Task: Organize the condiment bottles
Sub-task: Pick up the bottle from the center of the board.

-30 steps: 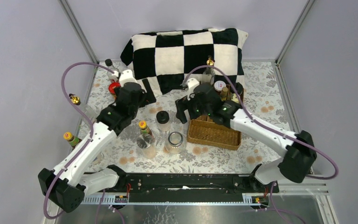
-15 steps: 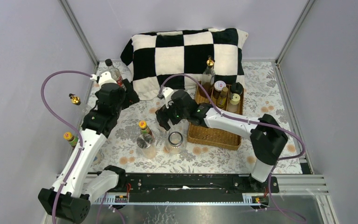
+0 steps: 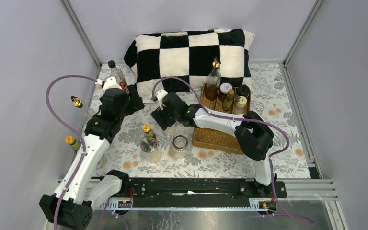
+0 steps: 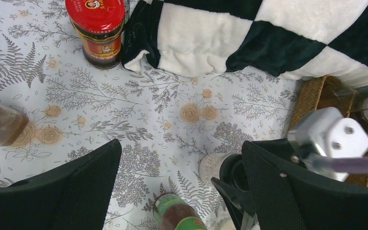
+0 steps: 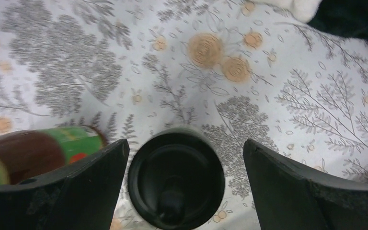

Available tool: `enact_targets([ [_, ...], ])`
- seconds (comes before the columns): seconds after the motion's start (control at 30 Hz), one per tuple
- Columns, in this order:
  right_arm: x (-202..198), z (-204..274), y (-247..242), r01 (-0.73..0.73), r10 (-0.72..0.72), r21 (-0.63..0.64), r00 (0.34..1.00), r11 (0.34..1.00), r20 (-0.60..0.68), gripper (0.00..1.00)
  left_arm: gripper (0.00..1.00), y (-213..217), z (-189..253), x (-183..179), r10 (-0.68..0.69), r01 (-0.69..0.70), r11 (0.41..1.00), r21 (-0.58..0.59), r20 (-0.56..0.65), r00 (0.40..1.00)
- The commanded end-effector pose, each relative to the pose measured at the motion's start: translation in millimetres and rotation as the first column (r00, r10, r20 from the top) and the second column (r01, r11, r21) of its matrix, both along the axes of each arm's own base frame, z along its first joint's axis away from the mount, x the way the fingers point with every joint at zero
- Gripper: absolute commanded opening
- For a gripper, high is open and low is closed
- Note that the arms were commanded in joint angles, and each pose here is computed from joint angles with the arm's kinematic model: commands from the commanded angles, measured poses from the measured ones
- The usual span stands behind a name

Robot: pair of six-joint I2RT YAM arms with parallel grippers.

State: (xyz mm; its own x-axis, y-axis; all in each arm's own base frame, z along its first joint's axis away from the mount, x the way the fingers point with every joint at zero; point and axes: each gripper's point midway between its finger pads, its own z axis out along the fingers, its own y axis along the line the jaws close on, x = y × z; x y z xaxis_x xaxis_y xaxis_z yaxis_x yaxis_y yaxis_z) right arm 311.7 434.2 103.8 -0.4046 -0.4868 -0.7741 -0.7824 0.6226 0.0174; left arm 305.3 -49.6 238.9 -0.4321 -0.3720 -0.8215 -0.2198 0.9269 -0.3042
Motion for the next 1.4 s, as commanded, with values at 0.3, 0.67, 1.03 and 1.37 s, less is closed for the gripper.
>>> enact_targets([
  [0.3,20,15,-21,0.159,-0.155,-0.026,0.983,0.987,0.101,0.53,0.99,-3,1,-2,-0.036,0.036,0.999,0.001,0.022,0.999],
  [0.67,20,116,-39,0.223,-0.235,0.086,0.956,0.971,0.175,0.49,0.99,-2,0,-5,-0.032,0.032,0.999,-0.007,0.028,0.999],
  [1.03,20,170,-109,0.385,-0.4,0.109,0.887,0.917,0.233,0.49,0.99,-5,0,-7,-0.047,0.048,0.999,-0.013,0.027,0.999],
  [1.37,46,144,-194,0.525,-0.533,0.092,0.832,0.846,0.157,0.49,0.99,-4,3,-8,-0.051,0.051,0.999,-0.007,0.032,0.998],
])
